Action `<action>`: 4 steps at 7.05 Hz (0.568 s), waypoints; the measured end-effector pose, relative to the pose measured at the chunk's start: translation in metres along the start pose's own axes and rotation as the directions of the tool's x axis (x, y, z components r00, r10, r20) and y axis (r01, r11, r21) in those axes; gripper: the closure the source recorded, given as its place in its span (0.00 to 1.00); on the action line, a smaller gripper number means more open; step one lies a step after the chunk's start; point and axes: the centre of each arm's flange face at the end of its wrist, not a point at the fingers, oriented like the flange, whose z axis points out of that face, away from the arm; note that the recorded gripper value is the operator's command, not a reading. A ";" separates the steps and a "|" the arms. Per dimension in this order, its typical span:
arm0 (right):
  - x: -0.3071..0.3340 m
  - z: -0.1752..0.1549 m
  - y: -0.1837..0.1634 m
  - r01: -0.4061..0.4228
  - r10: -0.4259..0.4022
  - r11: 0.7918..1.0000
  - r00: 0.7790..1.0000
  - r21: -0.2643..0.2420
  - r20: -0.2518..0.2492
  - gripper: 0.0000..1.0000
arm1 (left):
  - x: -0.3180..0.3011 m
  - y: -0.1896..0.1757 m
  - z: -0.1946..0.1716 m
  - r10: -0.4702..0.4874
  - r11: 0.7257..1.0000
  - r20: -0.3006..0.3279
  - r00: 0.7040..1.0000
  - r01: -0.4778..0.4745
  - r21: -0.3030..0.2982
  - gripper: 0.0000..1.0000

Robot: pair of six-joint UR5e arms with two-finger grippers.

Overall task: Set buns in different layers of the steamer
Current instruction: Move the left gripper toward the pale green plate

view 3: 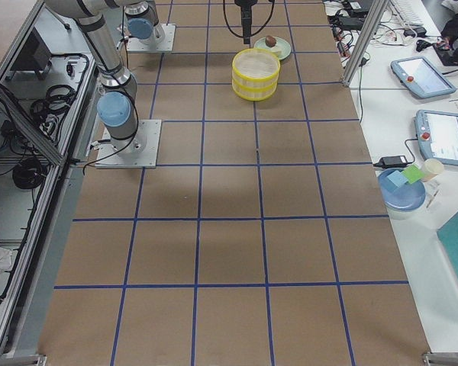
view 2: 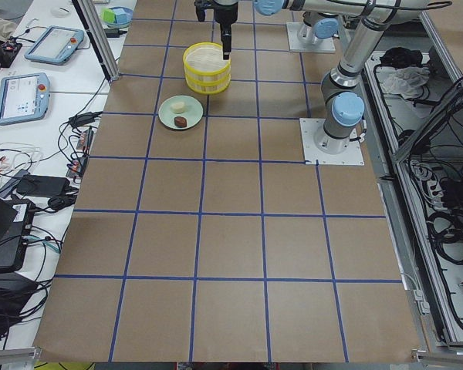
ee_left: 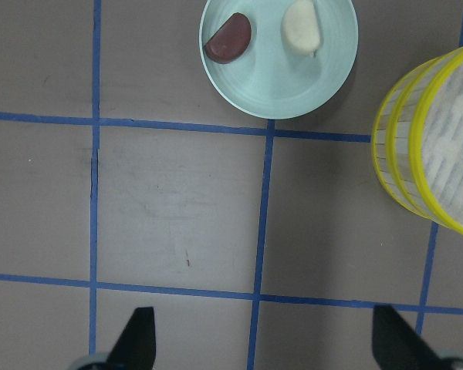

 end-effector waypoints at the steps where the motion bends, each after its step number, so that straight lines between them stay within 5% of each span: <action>1: 0.000 0.000 0.000 0.000 0.000 1.000 1.000 0.001 -0.002 0.00 | 0.000 0.000 0.000 0.000 1.000 0.000 1.000 0.000 0.000 0.00; 4: 0.000 0.000 0.001 0.000 0.000 1.000 1.000 0.000 0.000 0.00 | -0.002 -0.001 0.001 -0.004 1.000 0.000 1.000 0.004 0.000 0.00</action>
